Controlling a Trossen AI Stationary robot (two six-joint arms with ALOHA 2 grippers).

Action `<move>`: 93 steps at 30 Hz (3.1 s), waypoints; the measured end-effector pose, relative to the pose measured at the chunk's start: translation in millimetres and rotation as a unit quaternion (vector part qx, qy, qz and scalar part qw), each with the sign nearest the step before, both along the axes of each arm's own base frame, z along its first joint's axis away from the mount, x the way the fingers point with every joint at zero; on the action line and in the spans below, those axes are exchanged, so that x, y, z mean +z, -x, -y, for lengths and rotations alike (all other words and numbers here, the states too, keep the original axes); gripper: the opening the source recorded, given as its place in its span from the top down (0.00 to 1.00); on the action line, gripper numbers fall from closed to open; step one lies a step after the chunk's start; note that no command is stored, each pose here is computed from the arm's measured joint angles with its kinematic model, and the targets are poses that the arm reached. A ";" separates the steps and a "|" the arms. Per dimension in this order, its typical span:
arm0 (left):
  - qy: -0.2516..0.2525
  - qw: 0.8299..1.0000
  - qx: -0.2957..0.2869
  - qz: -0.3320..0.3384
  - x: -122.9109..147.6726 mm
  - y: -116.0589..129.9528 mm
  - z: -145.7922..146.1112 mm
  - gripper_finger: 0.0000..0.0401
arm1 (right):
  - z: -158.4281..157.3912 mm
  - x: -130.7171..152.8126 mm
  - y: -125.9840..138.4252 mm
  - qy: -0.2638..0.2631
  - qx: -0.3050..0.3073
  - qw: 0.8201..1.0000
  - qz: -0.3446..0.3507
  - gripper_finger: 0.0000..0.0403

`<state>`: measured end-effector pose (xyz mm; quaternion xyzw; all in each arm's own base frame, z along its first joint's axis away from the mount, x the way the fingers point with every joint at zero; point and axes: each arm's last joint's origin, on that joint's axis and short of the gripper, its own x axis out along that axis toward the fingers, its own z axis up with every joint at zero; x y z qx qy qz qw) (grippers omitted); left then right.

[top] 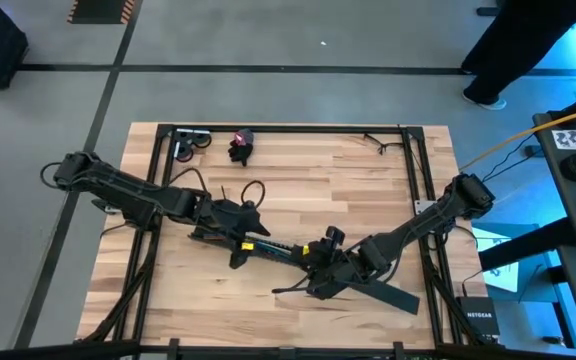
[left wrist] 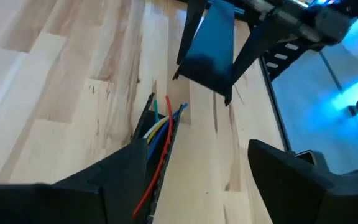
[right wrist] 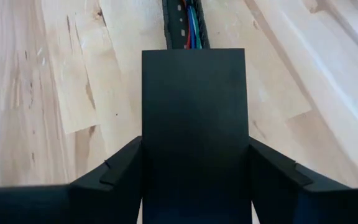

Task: Ziptie cables
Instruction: Close the black cable duct

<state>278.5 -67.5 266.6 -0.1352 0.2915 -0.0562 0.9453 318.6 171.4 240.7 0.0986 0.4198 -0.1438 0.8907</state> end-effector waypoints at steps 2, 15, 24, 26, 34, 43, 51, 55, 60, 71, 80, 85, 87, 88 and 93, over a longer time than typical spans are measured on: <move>-0.007 1.000 -0.004 0.000 -4.6 -4.1 3.0 0.32 | -0.3 -0.1 0.1 -0.010 -0.004 1.000 -0.001 0.45; -0.045 0.998 -0.041 -0.026 -41.1 -25.8 21.7 0.32 | -0.4 -0.4 0.3 -0.036 -0.037 0.999 0.005 0.45; -0.082 0.995 -0.058 -0.029 -58.5 -37.4 19.4 0.32 | 1.3 0.4 -0.4 -0.025 -0.063 0.997 0.023 0.45; -0.095 0.993 -0.064 -0.020 -61.2 -41.0 18.2 0.32 | 1.1 0.2 -0.2 -0.018 -0.052 0.998 0.019 0.45; -0.113 0.990 -0.086 0.004 -80.8 -56.8 21.3 0.32 | 3.4 -20.1 5.7 -0.023 -0.043 0.999 -0.005 0.45; -0.120 0.987 -0.102 0.042 -102.0 -73.1 25.7 0.32 | 4.9 -35.5 10.5 -0.036 -0.036 0.998 -0.022 0.45; -0.158 0.981 -0.103 0.051 -100.6 -74.6 23.3 0.32 | 0.8 -33.3 8.7 -0.048 -0.045 0.998 0.003 0.45; -0.175 0.976 -0.113 0.058 -102.2 -76.3 21.6 0.32 | -0.5 -32.7 8.9 -0.044 -0.042 0.998 0.007 0.45; -0.163 0.976 -0.125 0.069 -112.7 -83.4 15.9 0.32 | -0.3 -33.0 9.2 -0.045 -0.045 0.998 0.006 0.45; -0.170 0.973 -0.132 0.087 -141.0 -96.4 11.5 0.32 | -1.1 -34.4 11.3 -0.062 -0.037 0.997 -0.015 0.45; -0.143 0.981 -0.094 0.089 -158.7 -102.9 5.4 0.32 | -0.9 -34.2 11.1 -0.066 -0.045 0.997 -0.012 0.45; -0.136 0.979 -0.096 0.121 -163.6 -105.8 10.4 0.32 | -0.7 -34.3 11.2 -0.064 -0.046 0.997 -0.013 0.45; -0.130 0.978 -0.094 0.131 -169.0 -108.4 12.0 0.32 | -0.4 -34.6 11.7 -0.063 -0.046 0.997 -0.016 0.45; -0.124 0.979 -0.090 0.136 -170.6 -110.2 12.4 0.32 | -0.3 -34.9 12.1 -0.062 -0.044 0.997 -0.019 0.45; -0.107 0.982 -0.081 0.130 -171.9 -118.0 13.7 0.37 | 1.2 -36.5 14.8 -0.050 -0.036 0.997 -0.038 0.45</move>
